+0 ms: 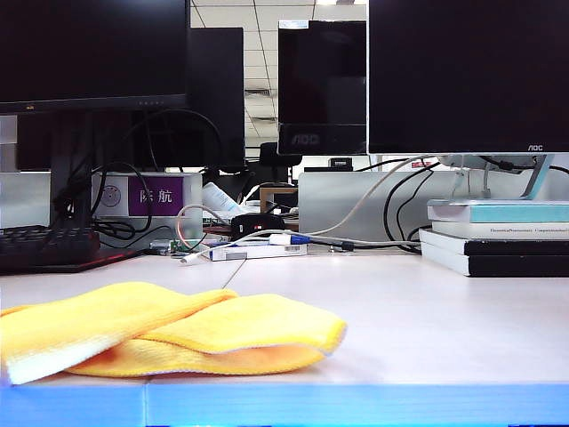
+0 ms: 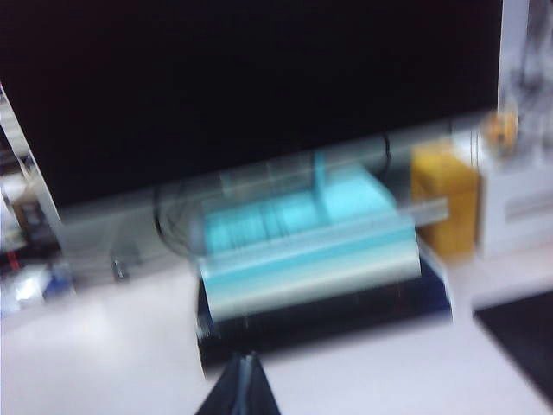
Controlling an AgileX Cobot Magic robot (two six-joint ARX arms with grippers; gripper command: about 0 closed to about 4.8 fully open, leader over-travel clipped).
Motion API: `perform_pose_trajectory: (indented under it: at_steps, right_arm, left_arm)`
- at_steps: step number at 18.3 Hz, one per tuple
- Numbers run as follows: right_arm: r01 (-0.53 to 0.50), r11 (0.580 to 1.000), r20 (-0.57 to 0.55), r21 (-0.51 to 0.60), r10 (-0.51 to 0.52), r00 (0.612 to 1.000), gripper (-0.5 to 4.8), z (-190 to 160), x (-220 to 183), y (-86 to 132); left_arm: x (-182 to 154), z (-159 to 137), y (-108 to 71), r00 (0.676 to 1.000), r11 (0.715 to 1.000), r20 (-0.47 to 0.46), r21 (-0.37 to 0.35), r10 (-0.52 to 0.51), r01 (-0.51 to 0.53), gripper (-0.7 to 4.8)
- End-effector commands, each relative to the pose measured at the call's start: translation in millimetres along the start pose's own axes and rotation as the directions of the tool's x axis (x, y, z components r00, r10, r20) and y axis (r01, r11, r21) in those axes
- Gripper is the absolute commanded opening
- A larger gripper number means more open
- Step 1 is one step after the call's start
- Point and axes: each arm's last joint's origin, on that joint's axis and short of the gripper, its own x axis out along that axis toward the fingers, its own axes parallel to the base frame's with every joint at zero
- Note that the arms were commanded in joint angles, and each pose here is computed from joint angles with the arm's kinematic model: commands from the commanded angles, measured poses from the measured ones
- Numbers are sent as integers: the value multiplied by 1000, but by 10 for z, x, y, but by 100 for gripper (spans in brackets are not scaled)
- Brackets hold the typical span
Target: Wipe the table from back to front using the rag.
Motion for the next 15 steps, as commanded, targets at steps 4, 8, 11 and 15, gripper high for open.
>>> perform_pose_trajectory:
  at_steps: [4,8,11,15]
  right_arm:
    - [-88,996,-18,-4,88,996,-1,776,212,207]
    - [-317,948,-139,13,316,939,-2,1012,498,422]
    - [-485,874,-236,23,476,847,-2,992,651,785]
    - [-747,665,-445,1,670,595,-2,551,670,1582]
  left_arm:
    - [54,744,-152,952,974,-221,39,-210,224,-6]
    - [-10,1136,-250,880,917,-284,2,-381,398,-6]
    - [-42,1283,-335,807,864,-350,-15,-477,504,-6]
    - [19,1385,-495,695,787,-440,-46,-569,615,-5]
